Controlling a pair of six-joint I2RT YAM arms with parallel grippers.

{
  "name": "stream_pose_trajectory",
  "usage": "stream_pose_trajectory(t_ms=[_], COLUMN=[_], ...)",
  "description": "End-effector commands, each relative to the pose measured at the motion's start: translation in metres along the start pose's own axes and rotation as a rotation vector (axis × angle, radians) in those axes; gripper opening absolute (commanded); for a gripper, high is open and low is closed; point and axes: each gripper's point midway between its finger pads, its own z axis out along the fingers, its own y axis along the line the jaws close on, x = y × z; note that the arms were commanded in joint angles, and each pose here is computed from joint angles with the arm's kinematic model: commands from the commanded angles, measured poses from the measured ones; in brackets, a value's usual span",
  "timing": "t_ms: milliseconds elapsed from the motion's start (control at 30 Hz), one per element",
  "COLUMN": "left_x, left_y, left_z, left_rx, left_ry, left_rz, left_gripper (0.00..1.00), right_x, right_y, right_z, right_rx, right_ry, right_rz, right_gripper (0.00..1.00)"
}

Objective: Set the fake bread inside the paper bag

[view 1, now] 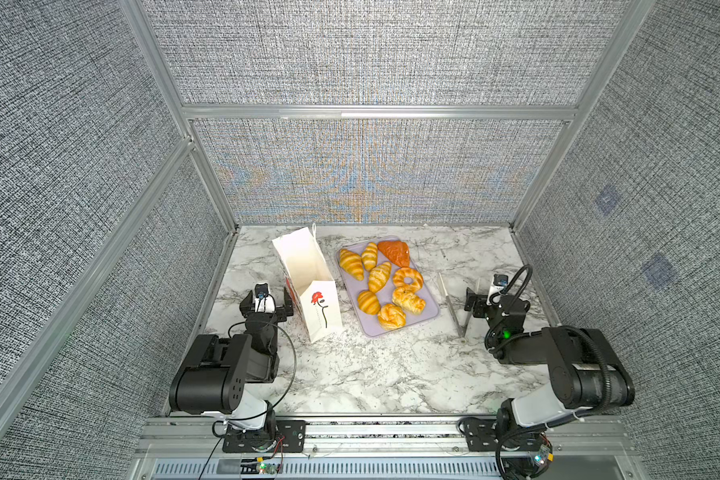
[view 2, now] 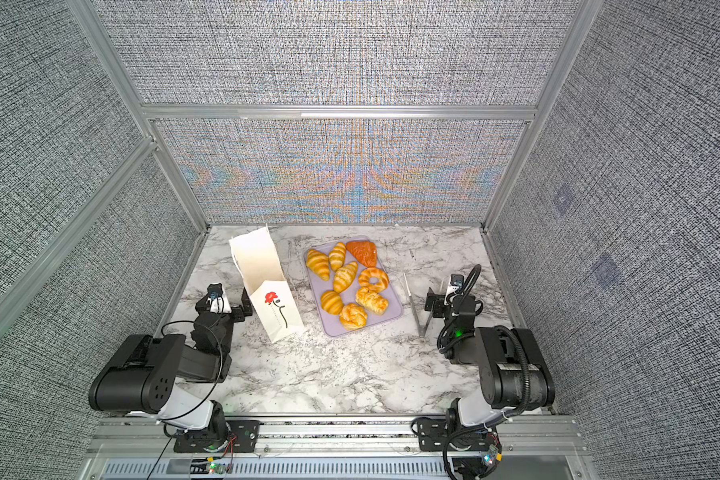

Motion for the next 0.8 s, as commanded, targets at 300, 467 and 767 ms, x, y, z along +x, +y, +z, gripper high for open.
stream_pose_trajectory(t_ms=[300, 467, 767], left_x=[-0.046, -0.088, -0.136], left_y=[0.023, 0.024, 0.021], left_z=[0.005, -0.005, -0.039], left_rx=[-0.124, -0.115, -0.057], left_ry=[0.044, 0.057, 0.118], left_rz=[-0.112, -0.232, -0.308], left_gripper=[0.99, 0.99, 0.99], right_x=[-0.034, -0.056, -0.066], right_y=[-0.015, -0.008, 0.019], right_z=[-0.013, -0.022, -0.028], right_rx=[0.064, 0.029, -0.102], right_ry=[0.046, 0.098, 0.256], right_rz=[0.111, 0.153, 0.173], right_gripper=[0.99, 0.99, 0.95])
